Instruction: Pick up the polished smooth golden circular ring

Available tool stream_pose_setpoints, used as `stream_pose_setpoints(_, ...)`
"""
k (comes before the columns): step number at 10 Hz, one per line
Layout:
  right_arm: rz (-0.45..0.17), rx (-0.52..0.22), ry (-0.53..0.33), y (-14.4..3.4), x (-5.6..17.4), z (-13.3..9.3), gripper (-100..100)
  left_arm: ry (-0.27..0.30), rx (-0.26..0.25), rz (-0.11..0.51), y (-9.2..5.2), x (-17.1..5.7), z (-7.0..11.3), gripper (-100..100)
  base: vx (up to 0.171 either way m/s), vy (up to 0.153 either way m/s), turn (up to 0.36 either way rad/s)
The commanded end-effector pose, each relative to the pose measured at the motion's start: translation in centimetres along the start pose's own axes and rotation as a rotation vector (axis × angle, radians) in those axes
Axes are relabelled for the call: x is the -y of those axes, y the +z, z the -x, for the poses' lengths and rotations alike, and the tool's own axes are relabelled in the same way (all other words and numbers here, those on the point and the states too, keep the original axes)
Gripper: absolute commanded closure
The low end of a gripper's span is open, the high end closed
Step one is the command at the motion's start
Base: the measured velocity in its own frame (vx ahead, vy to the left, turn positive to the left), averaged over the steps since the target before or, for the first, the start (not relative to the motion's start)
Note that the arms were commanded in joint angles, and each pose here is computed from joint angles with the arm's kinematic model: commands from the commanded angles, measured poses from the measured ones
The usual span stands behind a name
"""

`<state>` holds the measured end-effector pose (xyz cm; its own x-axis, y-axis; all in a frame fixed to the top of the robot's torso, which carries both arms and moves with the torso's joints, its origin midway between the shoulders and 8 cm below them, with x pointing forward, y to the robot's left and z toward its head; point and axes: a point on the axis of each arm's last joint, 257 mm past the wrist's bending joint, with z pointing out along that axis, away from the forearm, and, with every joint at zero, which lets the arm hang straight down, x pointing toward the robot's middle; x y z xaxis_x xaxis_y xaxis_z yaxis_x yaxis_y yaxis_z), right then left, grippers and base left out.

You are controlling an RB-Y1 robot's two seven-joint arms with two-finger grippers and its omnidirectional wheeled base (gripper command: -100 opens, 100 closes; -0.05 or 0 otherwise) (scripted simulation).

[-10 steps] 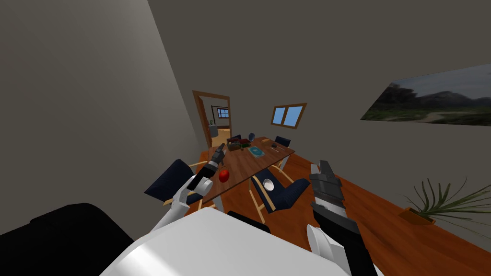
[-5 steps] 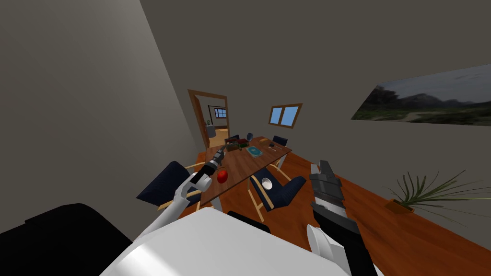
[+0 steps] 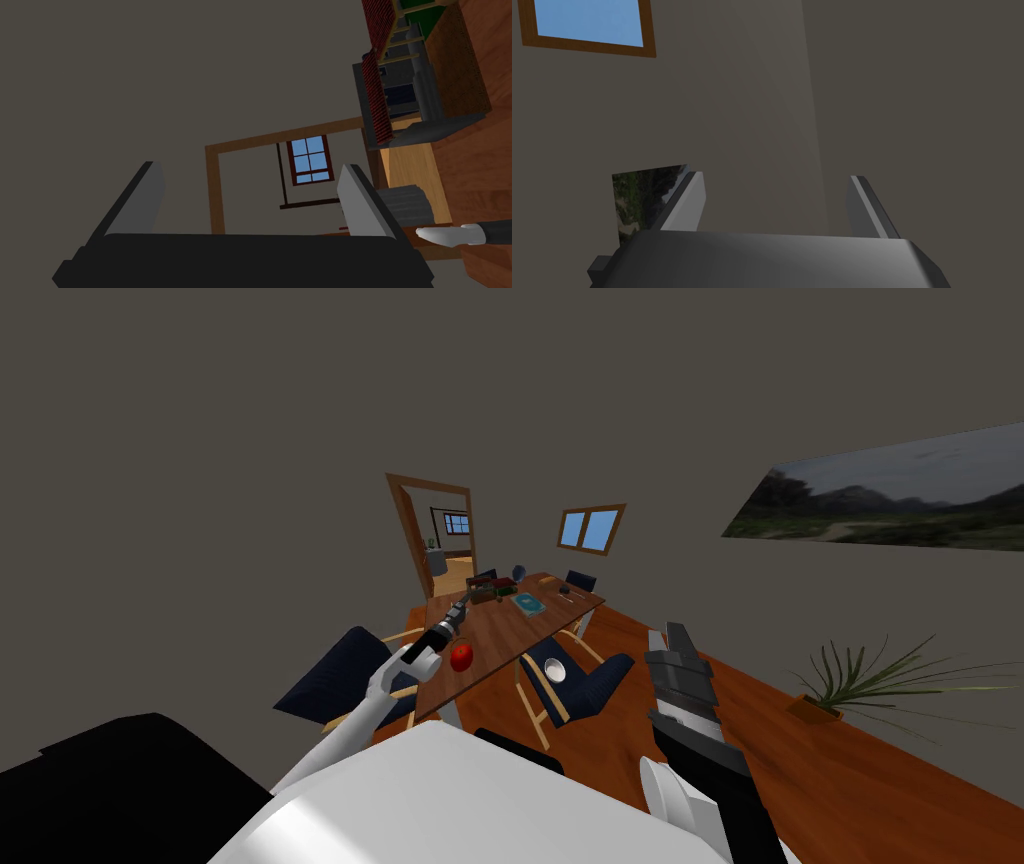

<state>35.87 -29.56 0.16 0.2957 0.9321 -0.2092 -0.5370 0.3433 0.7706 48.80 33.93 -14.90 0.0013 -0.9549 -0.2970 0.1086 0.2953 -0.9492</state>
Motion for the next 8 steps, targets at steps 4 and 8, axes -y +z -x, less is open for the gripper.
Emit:
stream_pose_setpoints(4,0.0,0.0,0.0,0.0,0.0,0.0,0,0.046,0.006,0.158,1.1,-5.7,2.0,-100,0.001,0.002,-0.083)
stream_pose_setpoints(8,0.0,0.0,0.0,0.0,0.0,0.0,0,0.079,0.017,0.297,1.6,-10.3,4.3,-100,0.0,0.001,-0.062)
